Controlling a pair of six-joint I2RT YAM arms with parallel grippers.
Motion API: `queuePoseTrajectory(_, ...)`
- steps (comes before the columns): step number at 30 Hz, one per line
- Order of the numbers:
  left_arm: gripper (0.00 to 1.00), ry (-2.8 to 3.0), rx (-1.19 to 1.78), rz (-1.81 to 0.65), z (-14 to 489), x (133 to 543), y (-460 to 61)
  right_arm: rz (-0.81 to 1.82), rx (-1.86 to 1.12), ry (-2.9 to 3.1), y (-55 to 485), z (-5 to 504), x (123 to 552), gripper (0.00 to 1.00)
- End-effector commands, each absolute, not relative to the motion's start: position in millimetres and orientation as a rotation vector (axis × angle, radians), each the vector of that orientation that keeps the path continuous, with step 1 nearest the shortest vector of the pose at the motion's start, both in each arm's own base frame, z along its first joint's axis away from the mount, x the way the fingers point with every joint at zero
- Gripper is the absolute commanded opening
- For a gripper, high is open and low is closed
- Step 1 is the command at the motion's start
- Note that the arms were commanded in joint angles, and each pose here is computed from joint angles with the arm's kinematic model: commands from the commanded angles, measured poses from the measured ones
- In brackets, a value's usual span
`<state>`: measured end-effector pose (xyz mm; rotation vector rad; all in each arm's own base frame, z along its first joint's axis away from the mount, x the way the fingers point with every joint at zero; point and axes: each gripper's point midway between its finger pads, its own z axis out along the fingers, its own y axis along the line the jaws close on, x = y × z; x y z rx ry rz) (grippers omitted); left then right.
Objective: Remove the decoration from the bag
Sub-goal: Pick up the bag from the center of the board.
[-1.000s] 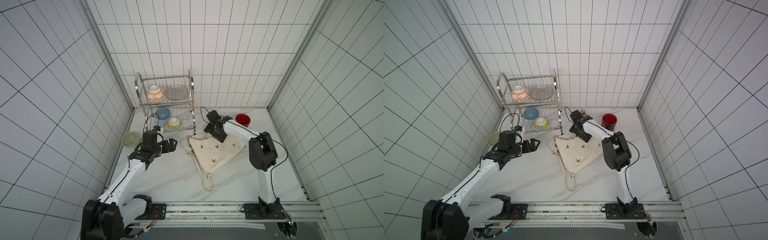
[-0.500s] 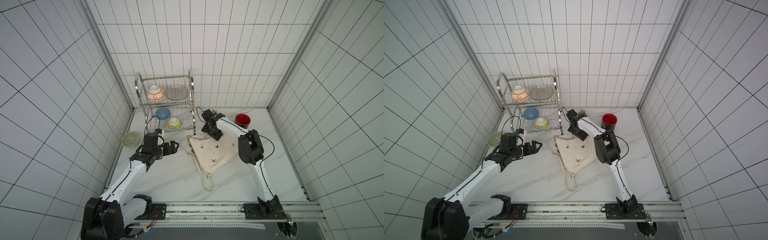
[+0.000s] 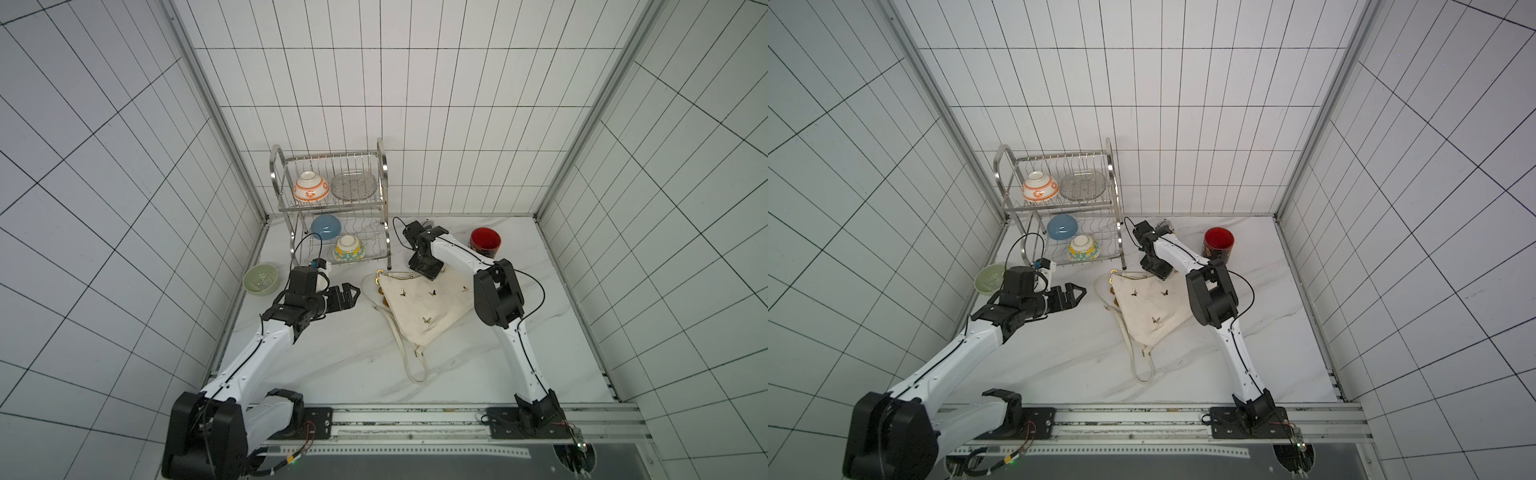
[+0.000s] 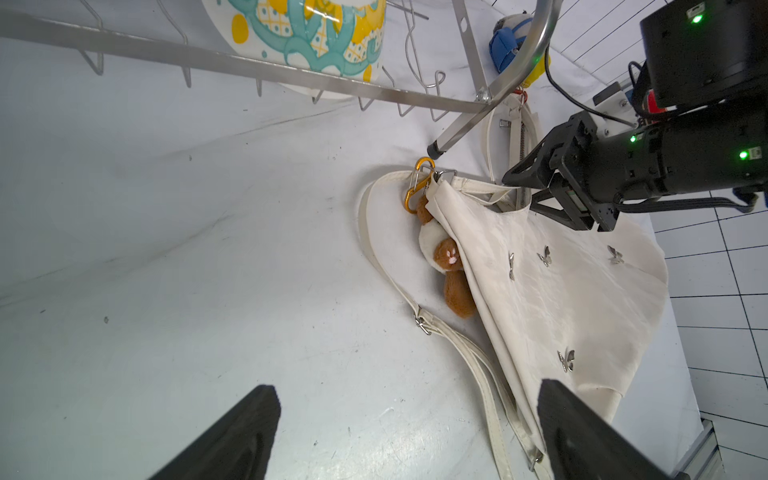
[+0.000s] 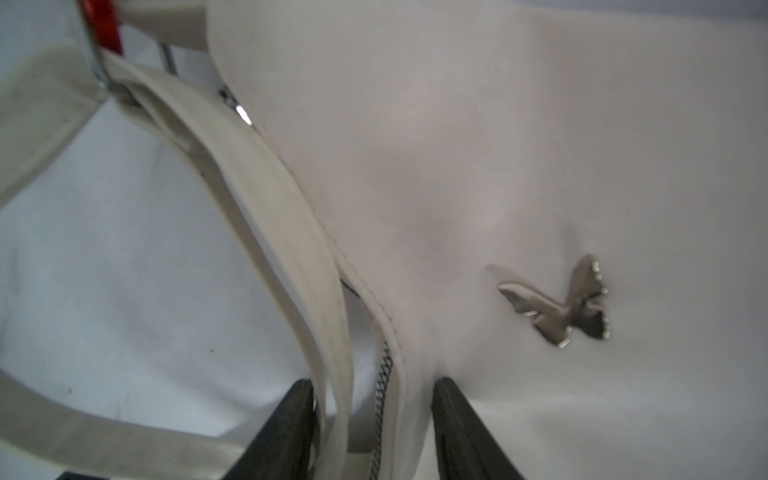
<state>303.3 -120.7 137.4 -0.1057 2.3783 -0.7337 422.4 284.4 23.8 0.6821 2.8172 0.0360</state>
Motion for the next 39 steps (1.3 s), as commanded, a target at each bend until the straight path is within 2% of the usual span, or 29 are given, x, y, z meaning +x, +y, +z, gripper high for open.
queuePoseTrajectory(1, 0.98, 2.359, -0.070, -0.746, 139, 305, -124, -0.069, 0.700, 3.004, 281, -36, 376, 0.34)
queuePoseTrajectory(5, 0.98, 2.351, -0.066, -0.728, 142, 306, -123, -0.018, 0.683, 2.987, 281, -29, 376, 0.18)
queuePoseTrajectory(6, 0.98, 2.347, -0.068, -0.726, 143, 307, -122, 0.004, 0.656, 2.961, 282, -18, 383, 0.10)
queuePoseTrajectory(9, 0.98, 2.336, -0.067, -0.729, 148, 308, -122, 0.155, 0.608, 2.873, 291, 24, 404, 0.00)
queuePoseTrajectory(14, 0.98, 2.281, -0.046, -0.731, 167, 316, -124, 0.375, 0.464, 2.703, 302, 113, 427, 0.00)
queuePoseTrajectory(24, 0.98, 2.088, 0.098, -0.750, 235, 322, -131, 0.608, 0.178, 2.443, 295, 227, 406, 0.00)
queuePoseTrajectory(33, 0.99, 1.885, 0.218, -0.696, 311, 322, -131, 0.831, -0.057, 2.225, 301, 292, 376, 0.00)
queuePoseTrajectory(39, 0.99, 1.918, 0.181, -0.800, 331, 337, -143, 0.929, -0.064, 2.182, 299, 298, 355, 0.00)
